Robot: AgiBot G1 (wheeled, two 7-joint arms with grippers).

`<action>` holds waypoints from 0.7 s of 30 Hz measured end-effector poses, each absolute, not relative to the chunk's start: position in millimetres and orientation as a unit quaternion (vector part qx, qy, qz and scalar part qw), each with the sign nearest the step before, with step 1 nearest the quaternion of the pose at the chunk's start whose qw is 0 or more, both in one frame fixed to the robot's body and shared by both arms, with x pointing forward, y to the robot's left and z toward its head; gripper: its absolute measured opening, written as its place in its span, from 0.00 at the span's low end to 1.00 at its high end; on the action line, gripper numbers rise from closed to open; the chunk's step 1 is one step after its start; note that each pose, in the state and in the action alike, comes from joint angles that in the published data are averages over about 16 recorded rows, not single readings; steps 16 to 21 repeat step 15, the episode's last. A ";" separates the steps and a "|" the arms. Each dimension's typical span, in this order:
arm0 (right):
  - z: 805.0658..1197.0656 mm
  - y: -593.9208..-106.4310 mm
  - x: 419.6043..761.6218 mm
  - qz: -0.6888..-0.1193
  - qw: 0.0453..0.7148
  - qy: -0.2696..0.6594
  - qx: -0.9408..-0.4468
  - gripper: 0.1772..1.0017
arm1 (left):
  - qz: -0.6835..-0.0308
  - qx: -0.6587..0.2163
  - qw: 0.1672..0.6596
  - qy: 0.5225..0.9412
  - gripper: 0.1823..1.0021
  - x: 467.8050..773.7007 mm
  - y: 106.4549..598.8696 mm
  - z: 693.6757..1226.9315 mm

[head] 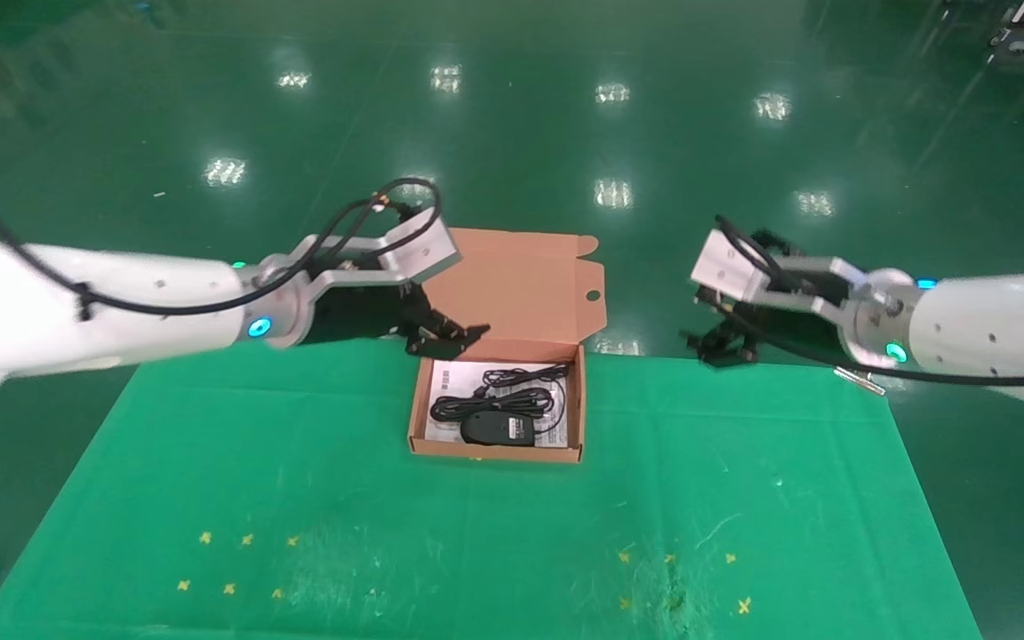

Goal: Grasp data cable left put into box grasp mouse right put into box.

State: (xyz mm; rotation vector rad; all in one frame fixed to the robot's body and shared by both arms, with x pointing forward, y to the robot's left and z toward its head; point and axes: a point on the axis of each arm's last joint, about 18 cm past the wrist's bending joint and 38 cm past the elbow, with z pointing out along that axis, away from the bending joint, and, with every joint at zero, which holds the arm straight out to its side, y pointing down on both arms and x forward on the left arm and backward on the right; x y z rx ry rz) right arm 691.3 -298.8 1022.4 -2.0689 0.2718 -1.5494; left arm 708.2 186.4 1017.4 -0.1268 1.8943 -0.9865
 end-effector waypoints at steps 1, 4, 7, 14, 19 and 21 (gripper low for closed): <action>1018.3 -298.8 689.3 -0.565 0.276 0.104 -0.771 1.00 | -0.412 -0.054 0.471 0.778 0.82 705.2 188.4 1014.1; 1006.8 -298.3 682.5 -0.536 0.301 0.114 -0.781 1.00 | -0.436 -0.059 0.445 0.780 0.87 695.8 194.6 1005.4; 996.6 -297.2 674.6 -0.506 0.326 0.119 -0.789 1.00 | -0.459 -0.062 0.420 0.780 0.92 685.3 201.0 998.0; 985.3 -295.0 662.6 -0.468 0.360 0.122 -0.797 1.00 | -0.489 -0.063 0.389 0.778 0.97 670.0 209.6 990.5; 984.0 -294.6 661.0 -0.464 0.365 0.122 -0.798 1.00 | -0.493 -0.062 0.385 0.778 0.97 667.9 210.7 989.7; 984.0 -294.6 661.0 -0.464 0.365 0.122 -0.798 1.00 | -0.493 -0.062 0.385 0.778 0.97 667.9 210.7 989.7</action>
